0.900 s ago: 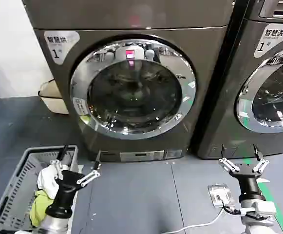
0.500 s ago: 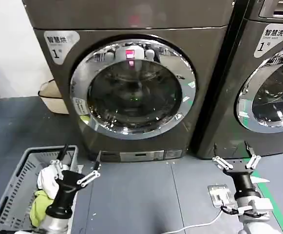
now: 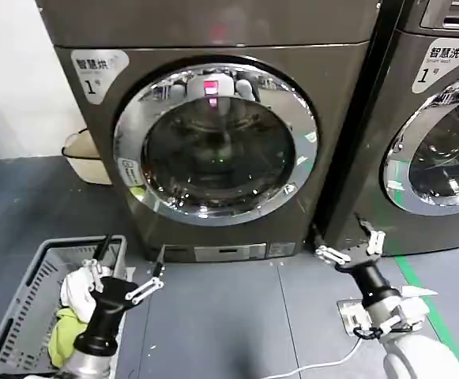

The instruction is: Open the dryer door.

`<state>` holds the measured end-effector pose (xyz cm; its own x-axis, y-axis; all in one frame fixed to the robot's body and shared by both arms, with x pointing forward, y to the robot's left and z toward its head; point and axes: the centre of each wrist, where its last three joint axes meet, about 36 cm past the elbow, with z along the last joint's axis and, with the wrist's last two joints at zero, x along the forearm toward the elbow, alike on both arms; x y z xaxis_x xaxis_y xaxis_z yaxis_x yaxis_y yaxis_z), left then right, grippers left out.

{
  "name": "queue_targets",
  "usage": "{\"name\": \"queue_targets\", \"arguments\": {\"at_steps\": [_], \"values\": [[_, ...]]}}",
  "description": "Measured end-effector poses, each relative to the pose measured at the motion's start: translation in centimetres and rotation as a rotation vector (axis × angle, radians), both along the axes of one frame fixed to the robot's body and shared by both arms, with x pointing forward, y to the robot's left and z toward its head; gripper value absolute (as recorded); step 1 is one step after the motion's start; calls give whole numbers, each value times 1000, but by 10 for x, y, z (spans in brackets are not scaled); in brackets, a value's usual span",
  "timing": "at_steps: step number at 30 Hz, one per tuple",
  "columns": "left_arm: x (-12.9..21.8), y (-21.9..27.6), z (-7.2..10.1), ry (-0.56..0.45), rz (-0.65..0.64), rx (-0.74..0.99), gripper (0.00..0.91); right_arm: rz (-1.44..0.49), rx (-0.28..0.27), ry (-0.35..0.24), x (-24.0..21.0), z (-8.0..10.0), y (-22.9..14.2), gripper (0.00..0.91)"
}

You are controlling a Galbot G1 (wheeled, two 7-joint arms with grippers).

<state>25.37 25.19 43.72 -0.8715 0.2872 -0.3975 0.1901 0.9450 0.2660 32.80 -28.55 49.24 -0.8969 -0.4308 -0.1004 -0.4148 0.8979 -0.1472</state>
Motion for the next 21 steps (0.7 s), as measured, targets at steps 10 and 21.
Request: {"name": "queue_targets", "arguments": {"at_steps": [10, 21], "values": [[-2, -2, 1, 2, -9, 7, 907, 186, 2, 7, 35, 6, 13, 907], [-2, -3, -1, 8, -15, 6, 907, 322, 7, -36, 80, 12, 40, 907]]}}
